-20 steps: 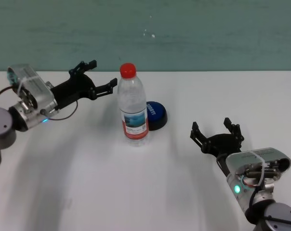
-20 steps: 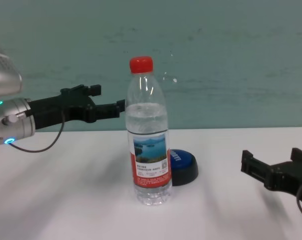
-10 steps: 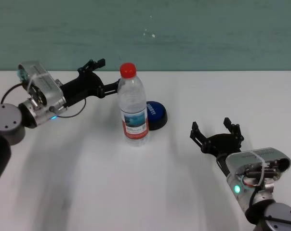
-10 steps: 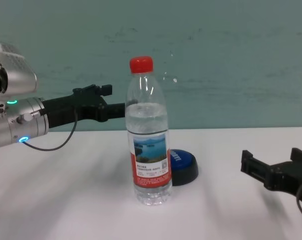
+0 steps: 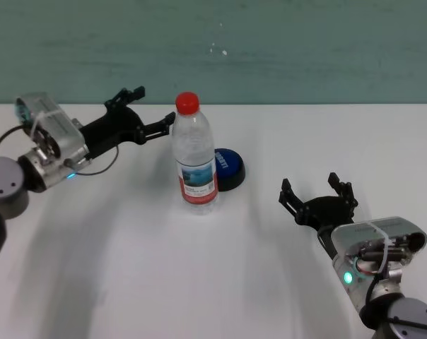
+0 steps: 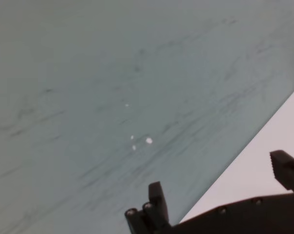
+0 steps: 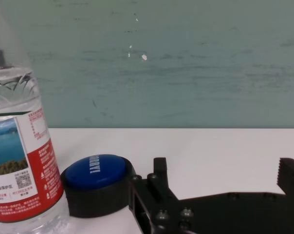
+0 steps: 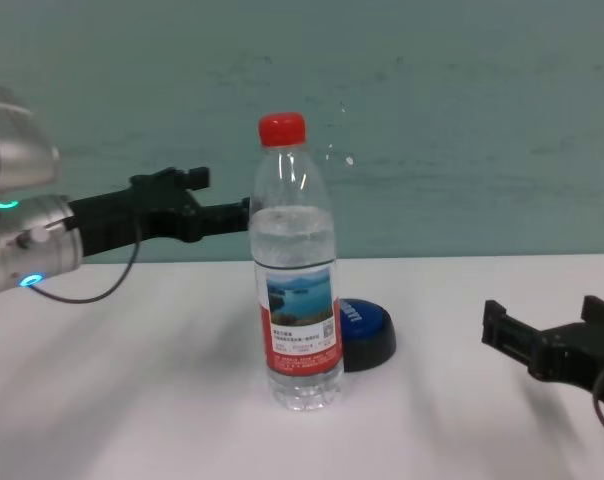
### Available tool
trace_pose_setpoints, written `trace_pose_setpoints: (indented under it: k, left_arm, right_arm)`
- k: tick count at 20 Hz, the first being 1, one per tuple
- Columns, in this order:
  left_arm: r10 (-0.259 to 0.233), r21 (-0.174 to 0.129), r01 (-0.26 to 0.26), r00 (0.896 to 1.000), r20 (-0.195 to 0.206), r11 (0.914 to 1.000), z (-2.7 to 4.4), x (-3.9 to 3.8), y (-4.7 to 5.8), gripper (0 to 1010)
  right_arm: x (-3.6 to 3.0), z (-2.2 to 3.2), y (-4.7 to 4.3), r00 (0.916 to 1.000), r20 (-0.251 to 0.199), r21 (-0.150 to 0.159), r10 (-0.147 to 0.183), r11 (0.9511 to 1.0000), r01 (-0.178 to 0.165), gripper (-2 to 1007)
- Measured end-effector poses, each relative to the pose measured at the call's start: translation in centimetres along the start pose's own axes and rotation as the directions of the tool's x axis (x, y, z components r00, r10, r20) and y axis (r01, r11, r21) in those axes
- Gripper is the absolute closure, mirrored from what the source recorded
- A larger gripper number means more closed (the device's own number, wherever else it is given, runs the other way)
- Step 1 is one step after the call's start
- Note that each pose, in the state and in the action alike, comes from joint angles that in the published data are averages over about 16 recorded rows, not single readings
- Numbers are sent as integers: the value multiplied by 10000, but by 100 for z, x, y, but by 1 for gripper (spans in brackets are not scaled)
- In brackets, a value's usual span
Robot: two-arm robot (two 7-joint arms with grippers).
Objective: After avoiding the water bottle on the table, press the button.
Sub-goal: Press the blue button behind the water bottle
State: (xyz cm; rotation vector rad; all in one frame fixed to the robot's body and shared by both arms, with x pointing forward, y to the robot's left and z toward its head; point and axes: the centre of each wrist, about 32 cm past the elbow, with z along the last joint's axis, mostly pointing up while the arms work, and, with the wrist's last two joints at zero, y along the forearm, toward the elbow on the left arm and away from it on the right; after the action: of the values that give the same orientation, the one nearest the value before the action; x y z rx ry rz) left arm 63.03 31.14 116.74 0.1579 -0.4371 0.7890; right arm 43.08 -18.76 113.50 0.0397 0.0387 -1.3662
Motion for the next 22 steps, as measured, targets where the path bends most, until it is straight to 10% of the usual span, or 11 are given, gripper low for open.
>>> trace_pose_setpoints:
  k: [11,22]
  left_arm:
    - [1599,523,-1597,9871,6,9858,98,-94,555,10]
    - [3089,994,-3081,9511,73,9462,372,-442,1164,10]
  right_arm:
    - [0,0,0,10000,-1,0,1,10000,-1,1]
    - [0,0,0,10000,0,0,0,10000,0,1]
